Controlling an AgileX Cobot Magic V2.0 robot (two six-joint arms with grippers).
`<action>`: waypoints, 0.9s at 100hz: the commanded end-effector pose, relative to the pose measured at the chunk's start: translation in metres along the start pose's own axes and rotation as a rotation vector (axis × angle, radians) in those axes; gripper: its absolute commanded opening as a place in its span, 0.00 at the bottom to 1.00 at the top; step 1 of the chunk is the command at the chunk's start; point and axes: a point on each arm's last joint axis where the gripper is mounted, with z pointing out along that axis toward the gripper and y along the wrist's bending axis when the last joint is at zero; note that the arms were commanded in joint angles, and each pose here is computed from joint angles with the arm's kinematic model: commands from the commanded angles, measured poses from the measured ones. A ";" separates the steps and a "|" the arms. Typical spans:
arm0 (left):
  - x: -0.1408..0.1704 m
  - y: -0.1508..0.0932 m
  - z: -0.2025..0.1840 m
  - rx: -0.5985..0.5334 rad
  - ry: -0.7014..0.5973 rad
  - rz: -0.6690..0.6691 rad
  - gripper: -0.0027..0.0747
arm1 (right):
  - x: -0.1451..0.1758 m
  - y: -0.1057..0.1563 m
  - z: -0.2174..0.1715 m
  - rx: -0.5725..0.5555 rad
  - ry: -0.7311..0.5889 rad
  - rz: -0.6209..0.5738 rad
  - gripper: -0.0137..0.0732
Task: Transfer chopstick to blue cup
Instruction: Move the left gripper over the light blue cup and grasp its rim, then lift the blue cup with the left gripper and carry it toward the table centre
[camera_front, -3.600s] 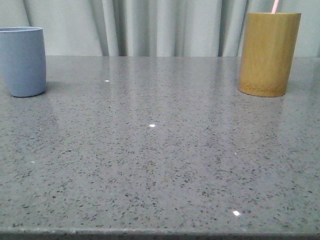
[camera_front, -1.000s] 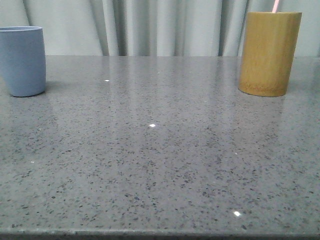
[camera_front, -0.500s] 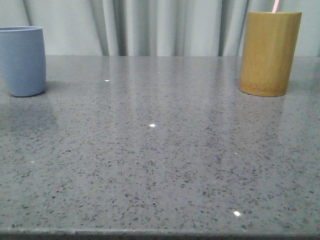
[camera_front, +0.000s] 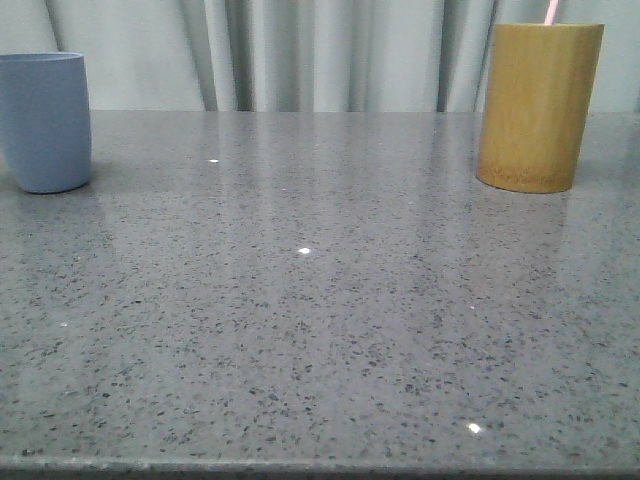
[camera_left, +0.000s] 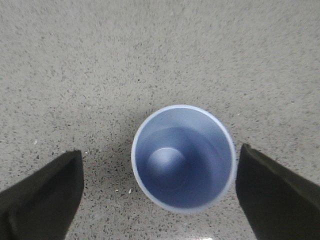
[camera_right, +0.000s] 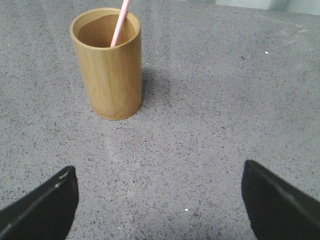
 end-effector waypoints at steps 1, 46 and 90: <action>-0.013 -0.002 -0.009 0.001 -0.079 0.008 0.81 | -0.015 -0.001 -0.005 0.005 -0.089 -0.006 0.91; -0.010 0.007 0.031 -0.012 0.017 0.000 0.78 | -0.015 -0.001 -0.005 0.005 -0.087 -0.006 0.91; -0.007 0.010 0.046 -0.010 0.067 -0.007 0.50 | -0.015 -0.001 -0.005 0.005 -0.089 -0.006 0.91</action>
